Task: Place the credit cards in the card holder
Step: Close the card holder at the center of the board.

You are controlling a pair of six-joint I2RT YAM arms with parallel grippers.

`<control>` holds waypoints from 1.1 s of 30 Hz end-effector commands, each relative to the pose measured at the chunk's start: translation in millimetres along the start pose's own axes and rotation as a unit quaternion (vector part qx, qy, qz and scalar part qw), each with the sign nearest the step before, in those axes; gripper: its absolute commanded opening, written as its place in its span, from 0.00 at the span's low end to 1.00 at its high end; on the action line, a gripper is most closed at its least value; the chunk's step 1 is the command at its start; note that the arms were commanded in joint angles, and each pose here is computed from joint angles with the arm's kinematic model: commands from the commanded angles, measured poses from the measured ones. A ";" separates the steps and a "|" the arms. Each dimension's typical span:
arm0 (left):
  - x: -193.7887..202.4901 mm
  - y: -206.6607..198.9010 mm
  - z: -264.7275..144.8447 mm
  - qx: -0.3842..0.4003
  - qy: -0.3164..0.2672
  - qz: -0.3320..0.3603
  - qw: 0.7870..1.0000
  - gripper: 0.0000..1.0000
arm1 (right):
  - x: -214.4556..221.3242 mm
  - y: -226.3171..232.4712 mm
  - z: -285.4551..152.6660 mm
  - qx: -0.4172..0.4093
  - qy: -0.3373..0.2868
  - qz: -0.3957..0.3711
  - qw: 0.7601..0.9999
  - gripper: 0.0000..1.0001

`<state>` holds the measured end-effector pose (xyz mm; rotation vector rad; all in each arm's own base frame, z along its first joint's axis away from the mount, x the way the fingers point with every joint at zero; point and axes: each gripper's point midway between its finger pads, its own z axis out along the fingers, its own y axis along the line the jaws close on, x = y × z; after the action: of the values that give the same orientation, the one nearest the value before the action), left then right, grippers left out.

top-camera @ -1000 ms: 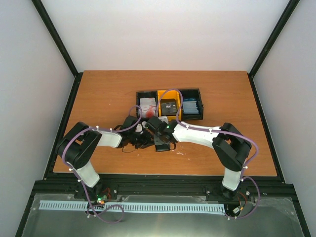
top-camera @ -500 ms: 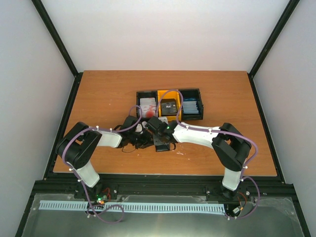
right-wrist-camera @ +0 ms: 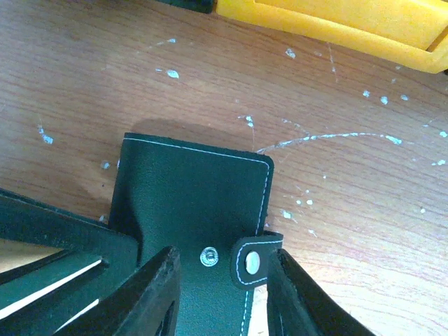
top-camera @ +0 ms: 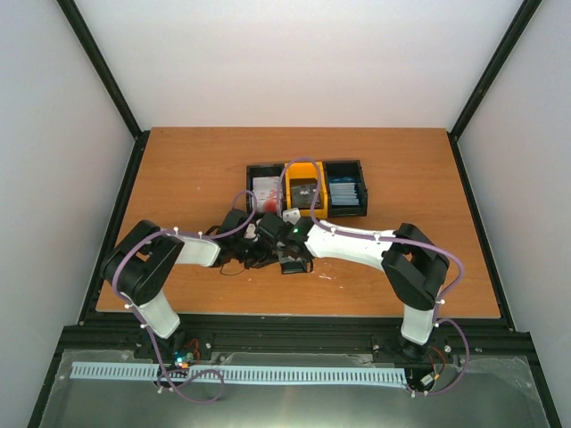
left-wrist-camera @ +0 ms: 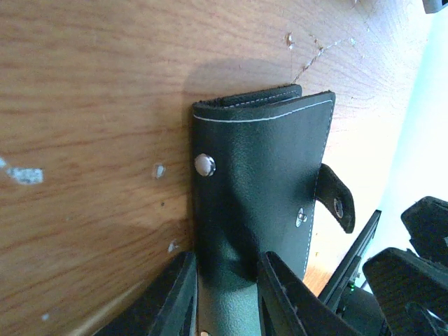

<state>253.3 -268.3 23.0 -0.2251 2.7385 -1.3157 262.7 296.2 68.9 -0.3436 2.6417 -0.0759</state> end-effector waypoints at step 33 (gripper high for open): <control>13.2 30.4 -1.4 -0.045 0.013 -0.037 0.998 0.27 | 4.7 6.6 8.3 0.006 -0.003 0.000 1.000 0.03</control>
<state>251.8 -267.4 22.8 -0.2263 2.7401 -1.3206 260.6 287.4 48.8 -0.3753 2.6562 -0.2191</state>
